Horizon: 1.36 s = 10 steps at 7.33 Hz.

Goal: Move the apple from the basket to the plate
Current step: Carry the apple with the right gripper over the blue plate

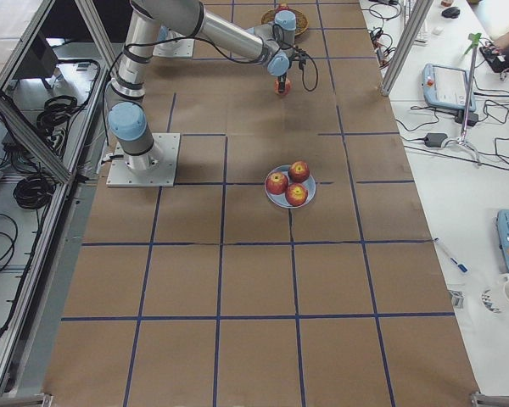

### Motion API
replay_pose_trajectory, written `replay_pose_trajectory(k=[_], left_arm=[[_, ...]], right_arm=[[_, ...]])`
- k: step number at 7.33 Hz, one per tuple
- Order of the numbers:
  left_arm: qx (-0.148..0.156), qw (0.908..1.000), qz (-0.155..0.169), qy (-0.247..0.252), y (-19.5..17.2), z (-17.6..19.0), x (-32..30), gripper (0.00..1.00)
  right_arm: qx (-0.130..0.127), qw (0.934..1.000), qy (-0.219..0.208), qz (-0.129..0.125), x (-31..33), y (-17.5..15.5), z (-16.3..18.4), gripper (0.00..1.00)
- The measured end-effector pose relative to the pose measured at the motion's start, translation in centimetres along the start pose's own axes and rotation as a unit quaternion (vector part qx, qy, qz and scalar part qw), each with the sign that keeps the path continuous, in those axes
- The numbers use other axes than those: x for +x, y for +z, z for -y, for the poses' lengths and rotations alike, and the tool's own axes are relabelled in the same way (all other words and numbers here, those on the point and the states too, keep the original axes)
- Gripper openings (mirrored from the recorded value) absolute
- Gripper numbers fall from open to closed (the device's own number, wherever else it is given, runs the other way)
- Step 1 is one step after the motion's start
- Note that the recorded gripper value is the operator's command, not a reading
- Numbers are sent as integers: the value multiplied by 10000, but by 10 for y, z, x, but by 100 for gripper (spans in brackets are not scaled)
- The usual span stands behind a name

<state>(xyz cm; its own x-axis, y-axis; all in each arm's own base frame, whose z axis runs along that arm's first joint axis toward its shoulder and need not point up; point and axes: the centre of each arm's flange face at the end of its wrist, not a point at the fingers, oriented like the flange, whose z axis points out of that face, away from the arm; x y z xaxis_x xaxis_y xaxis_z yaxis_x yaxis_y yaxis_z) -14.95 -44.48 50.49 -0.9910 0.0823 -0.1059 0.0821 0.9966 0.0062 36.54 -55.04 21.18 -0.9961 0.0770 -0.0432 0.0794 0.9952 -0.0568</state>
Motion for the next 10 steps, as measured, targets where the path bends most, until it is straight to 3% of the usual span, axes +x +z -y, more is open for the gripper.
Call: replay_pose_trajectory(k=[3, 6, 8, 10], left_arm=[[-101, 9999, -3, -2, 0, 4, -1, 99], [-190, 9997, -123, -48, 0, 5, 0, 99], [-214, 9995, -230, -89, -1, 5, 0, 99], [-205, 9995, -241, -97, -2, 3, 0, 99]], right_arm=[[-35, 9999, 45, -85, 42, -92, 25, 59], [-300, 9992, -171, -205, 197, -172, 48, 59], [-428, 9980, -348, -304, 312, -187, 45, 59], [-542, 9972, -412, -324, 400, -174, 36, 57]])
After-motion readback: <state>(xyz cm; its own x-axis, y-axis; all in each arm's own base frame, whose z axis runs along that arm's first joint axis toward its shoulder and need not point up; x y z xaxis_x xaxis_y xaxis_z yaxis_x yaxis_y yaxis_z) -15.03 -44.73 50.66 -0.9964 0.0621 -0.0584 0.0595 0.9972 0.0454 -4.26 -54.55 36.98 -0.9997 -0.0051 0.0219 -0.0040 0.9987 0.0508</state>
